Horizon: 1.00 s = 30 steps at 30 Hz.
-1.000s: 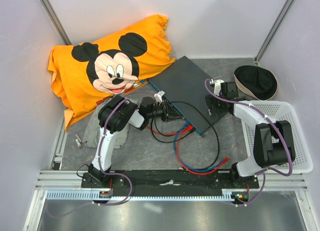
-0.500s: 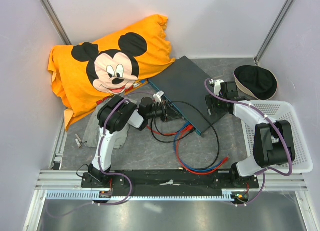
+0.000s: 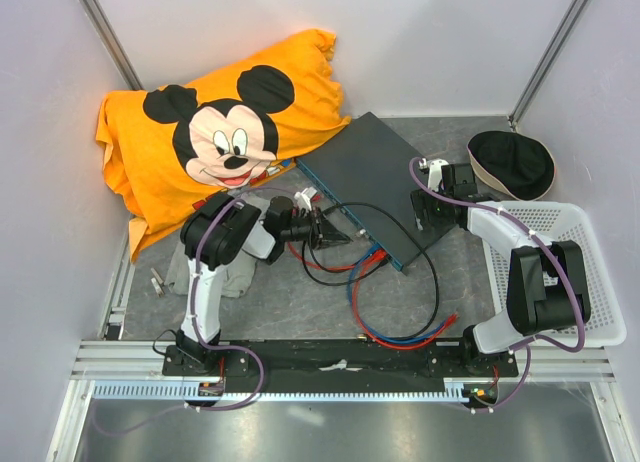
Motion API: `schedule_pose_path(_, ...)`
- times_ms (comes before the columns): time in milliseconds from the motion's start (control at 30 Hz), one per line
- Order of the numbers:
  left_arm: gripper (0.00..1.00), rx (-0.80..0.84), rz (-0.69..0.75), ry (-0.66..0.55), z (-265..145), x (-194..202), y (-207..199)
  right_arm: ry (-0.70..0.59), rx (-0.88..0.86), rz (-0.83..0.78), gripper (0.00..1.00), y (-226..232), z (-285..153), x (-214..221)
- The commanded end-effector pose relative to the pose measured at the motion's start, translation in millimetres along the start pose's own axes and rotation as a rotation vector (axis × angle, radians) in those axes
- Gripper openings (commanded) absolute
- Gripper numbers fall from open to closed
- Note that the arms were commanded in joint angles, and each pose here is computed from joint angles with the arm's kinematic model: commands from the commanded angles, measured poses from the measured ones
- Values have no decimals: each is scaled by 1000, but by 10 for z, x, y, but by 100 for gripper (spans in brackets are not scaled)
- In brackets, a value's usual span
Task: Pull the plug from the switch port
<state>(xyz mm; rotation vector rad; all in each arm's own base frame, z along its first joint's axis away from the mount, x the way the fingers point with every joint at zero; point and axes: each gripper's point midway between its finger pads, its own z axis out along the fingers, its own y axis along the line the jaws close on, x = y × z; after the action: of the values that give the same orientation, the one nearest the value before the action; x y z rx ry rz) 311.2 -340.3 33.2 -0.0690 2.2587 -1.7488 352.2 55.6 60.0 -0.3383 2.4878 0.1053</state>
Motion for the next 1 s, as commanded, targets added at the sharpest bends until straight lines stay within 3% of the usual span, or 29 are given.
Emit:
schedule_pose_path(0,2,-53,40,-4,-172,-51,171,165,-2,13,79,-8,117,517)
schedule_pose_path(133,2,-17,95,69,-303,54,74,167,1,4,79,-13,116,531)
schedule_pose_path(233,2,-22,162,44,-478,11,-21,163,-7,12,79,-3,128,534)
schedule_pose_path(300,15,-4,203,55,-473,1,-106,162,-13,14,79,17,129,531)
schedule_pose_path(367,41,21,231,66,-380,-31,-192,161,-12,15,79,12,132,532)
schedule_pose_path(400,45,27,242,73,-311,-9,-222,162,-12,15,79,12,139,536)
schedule_pose_path(633,48,64,192,95,103,-91,-118,169,-5,4,79,-7,132,543)
schedule_pose_path(967,47,70,140,121,190,-20,53,148,10,-11,79,-31,74,506)
